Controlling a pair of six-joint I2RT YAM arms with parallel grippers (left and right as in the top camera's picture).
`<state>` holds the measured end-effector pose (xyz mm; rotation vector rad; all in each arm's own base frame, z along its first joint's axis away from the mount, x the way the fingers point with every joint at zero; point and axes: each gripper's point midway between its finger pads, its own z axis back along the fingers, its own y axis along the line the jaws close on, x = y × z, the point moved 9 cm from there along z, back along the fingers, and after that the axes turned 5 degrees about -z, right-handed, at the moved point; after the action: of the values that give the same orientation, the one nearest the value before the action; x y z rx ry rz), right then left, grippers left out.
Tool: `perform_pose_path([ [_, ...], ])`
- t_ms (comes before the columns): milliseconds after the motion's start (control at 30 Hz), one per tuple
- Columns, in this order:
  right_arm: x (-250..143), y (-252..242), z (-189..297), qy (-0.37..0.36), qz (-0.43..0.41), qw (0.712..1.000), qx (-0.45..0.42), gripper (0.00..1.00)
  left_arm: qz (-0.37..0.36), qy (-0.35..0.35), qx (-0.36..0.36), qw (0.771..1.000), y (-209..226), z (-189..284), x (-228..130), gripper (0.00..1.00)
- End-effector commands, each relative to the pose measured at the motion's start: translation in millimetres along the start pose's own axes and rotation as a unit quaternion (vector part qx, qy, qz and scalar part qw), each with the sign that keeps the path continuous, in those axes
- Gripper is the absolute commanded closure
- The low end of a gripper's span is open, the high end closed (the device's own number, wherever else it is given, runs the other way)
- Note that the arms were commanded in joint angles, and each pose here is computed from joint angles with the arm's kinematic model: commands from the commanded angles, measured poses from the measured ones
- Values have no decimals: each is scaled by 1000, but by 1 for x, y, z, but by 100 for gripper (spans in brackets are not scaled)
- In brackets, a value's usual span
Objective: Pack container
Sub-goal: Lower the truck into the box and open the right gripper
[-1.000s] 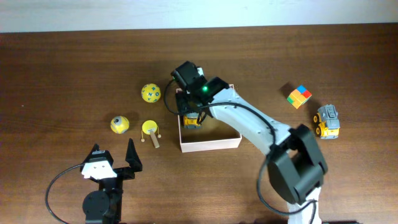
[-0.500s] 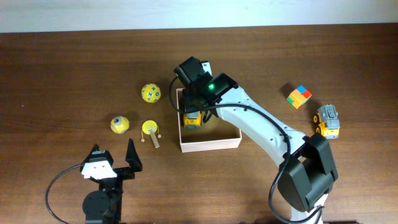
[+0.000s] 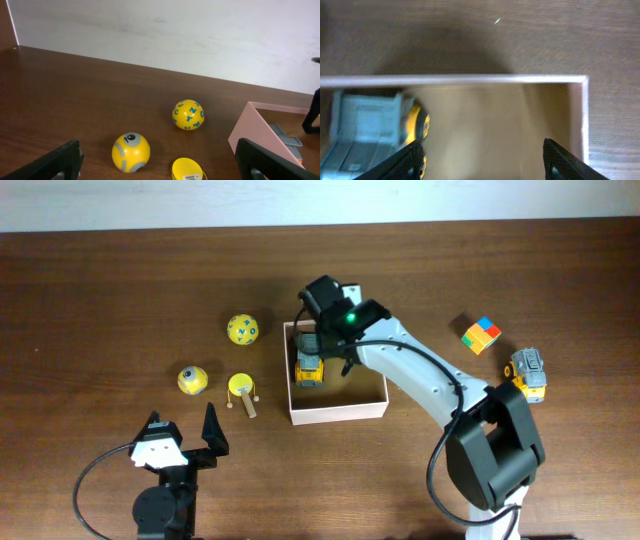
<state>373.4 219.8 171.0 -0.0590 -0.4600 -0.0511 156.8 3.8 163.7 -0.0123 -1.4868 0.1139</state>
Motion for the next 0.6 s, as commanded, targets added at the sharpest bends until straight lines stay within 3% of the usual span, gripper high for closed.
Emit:
perform_pose_path([
  [0,-6,-6,-16,3,-6,1000,-20,29,-8,1,-2,1000,0,0,-1,1],
  [567,-18,6,-46,21,0,1000,8,29,-8,1,-2,1000,0,0,-1,1],
])
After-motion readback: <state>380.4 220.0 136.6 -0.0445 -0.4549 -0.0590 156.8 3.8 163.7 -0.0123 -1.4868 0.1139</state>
